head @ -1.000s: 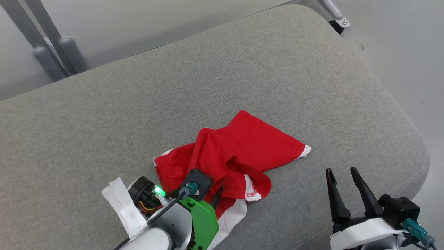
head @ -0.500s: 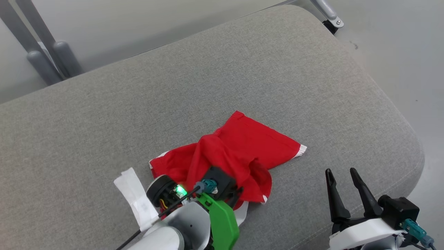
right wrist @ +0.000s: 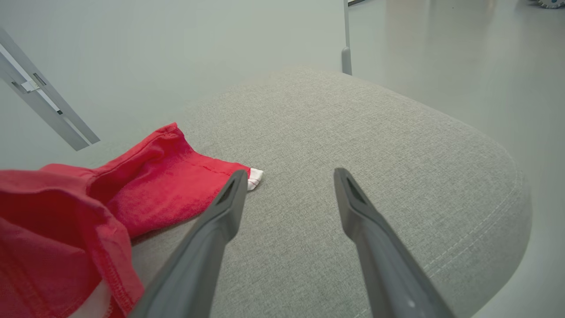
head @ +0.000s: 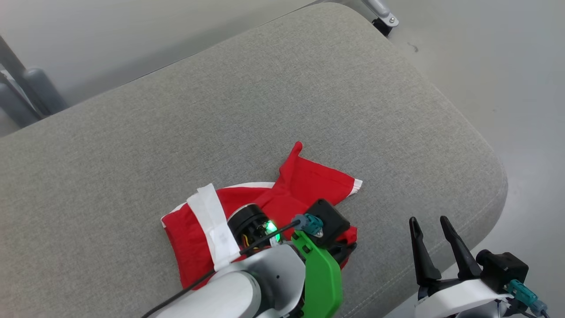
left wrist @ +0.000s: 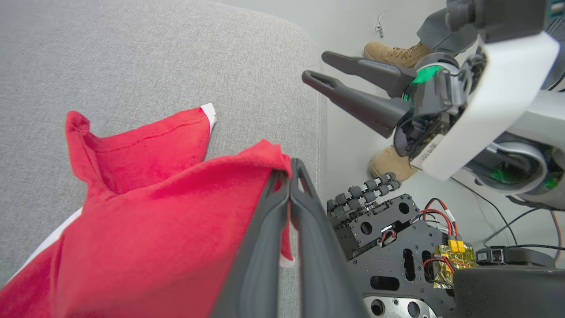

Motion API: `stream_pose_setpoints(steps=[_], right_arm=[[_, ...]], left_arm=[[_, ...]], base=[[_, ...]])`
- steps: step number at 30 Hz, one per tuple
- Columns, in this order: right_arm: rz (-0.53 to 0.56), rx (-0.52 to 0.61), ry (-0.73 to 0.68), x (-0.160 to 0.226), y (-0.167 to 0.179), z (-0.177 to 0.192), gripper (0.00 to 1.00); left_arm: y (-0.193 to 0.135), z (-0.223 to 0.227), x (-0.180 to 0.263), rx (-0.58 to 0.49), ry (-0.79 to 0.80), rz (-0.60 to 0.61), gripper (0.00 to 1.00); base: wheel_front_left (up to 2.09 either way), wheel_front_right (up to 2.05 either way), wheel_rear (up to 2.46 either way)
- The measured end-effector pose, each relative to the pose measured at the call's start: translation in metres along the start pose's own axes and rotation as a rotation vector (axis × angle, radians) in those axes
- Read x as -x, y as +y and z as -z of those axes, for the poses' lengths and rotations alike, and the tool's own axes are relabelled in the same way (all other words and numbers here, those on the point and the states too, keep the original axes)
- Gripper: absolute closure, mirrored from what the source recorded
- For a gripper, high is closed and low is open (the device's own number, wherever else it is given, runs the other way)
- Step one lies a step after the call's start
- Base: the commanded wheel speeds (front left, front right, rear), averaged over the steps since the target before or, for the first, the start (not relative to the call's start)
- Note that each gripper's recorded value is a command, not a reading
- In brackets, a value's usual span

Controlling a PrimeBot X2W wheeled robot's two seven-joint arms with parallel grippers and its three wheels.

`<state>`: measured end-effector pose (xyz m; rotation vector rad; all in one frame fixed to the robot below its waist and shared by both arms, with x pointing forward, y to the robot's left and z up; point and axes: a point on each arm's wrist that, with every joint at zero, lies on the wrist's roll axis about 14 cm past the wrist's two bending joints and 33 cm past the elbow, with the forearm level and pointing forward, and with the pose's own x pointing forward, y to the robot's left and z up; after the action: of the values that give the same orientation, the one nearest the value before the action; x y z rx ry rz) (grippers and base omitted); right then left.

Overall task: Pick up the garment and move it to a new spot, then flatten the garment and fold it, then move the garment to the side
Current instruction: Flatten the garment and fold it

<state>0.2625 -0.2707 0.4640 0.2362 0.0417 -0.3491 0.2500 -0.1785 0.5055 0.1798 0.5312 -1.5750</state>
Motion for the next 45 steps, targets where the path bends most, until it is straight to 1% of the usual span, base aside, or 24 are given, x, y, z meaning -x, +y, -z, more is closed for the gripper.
stream_pose_setpoints(steps=[3,6,7,9,11,13,14,15,16,18,19,20,21,24,26,29,32,35,36,39,41,43,45], right_arm=[[0.022,0.002,0.005,0.004,-0.005,0.001,0.00],[0.026,0.003,0.021,0.003,-0.005,0.005,0.00],[0.022,0.002,0.029,0.002,-0.004,0.007,0.00],[0.010,0.001,0.043,-0.001,0.001,0.011,0.00],[-0.005,-0.002,0.044,-0.007,0.006,0.011,0.00],[-0.018,0.002,0.044,-0.013,0.011,0.011,0.00],[-0.022,0.003,0.044,-0.014,0.012,0.011,0.00],[-0.023,0.004,0.045,-0.015,0.012,0.011,0.00],[-0.023,0.005,0.044,-0.016,0.012,0.010,0.00],[-0.020,0.006,0.044,-0.016,0.011,0.010,0.00],[-0.018,0.006,0.044,-0.015,0.011,0.010,0.00],[-0.017,0.007,0.043,-0.015,0.010,0.010,0.00],[-0.015,0.007,0.042,-0.015,0.009,0.010,0.00],[-0.012,0.008,0.044,-0.015,0.008,0.010,0.00],[-0.019,0.010,0.047,-0.015,0.010,0.012,0.00],[-0.028,0.007,0.041,-0.017,0.012,0.010,0.00],[-0.031,0.008,0.035,-0.017,0.012,0.009,0.00],[-0.037,0.012,0.038,-0.016,0.013,0.010,0.00],[-0.039,0.014,0.037,-0.016,0.013,0.010,0.00],[-0.053,0.025,0.027,-0.017,0.015,0.007,0.00],[-0.065,0.042,0.012,-0.018,0.014,0.002,0.00],[-0.077,0.066,-0.003,-0.019,0.013,-0.004,0.00],[-0.094,0.088,-0.018,-0.021,0.013,-0.009,0.00]], left_arm=[[0.008,0.007,-0.001,0.015,0.034,-0.003,1.00],[0.010,0.020,-0.010,0.144,0.064,0.012,1.00],[0.010,0.023,-0.014,0.164,0.067,0.012,1.00],[0.018,0.021,-0.026,0.241,0.043,-0.013,1.00],[0.027,0.018,-0.037,0.290,0.014,-0.039,1.00],[0.044,0.019,-0.047,0.333,-0.009,-0.096,0.92],[0.053,0.022,-0.049,0.335,-0.011,-0.123,0.85],[0.063,0.024,-0.051,0.339,-0.019,-0.158,0.74],[0.073,0.025,-0.053,0.341,-0.026,-0.190,0.68],[0.084,0.027,-0.056,0.320,-0.034,-0.229,0.35],[0.090,0.027,-0.057,0.320,-0.046,-0.249,0.40],[0.094,0.029,-0.057,0.319,-0.048,-0.261,0.31],[0.096,0.031,-0.057,0.325,-0.047,-0.266,0.00],[0.100,0.035,-0.055,0.346,-0.060,-0.276,0.00],[0.096,0.028,-0.055,0.346,-0.091,-0.258,0.00],[0.082,0.012,-0.054,0.320,-0.148,-0.215,0.00],[0.066,0.004,-0.053,0.256,-0.165,-0.181,0.00],[0.063,-0.004,-0.042,0.220,-0.202,-0.180,0.00],[0.066,-0.008,-0.034,0.210,-0.240,-0.199,0.00],[0.090,-0.010,-0.007,0.198,-0.325,-0.328,0.00],[0.104,-0.002,0.014,0.241,-0.364,-0.418,0.00],[0.108,0.002,0.030,0.270,-0.409,-0.476,0.00],[0.119,0.003,0.052,0.269,-0.464,-0.560,0.00]], base=[[0.00,0.00,0.00],[0.00,0.00,0.00],[0.00,0.00,0.00],[0.00,0.00,0.00],[0.00,0.00,0.00],[0.00,0.00,0.00],[0.00,0.00,0.00],[0.00,0.00,0.00],[0.00,0.00,0.00],[0.00,0.00,0.00],[0.00,0.00,0.00],[0.00,0.00,0.00],[0.00,0.00,0.00],[0.00,0.00,0.00],[0.00,0.00,0.00],[0.00,0.00,0.00],[0.00,0.00,0.00],[0.00,0.00,0.00],[0.00,0.00,0.00],[0.00,0.00,0.00],[0.00,0.00,0.00],[0.00,0.00,0.00],[0.00,0.00,0.00]])
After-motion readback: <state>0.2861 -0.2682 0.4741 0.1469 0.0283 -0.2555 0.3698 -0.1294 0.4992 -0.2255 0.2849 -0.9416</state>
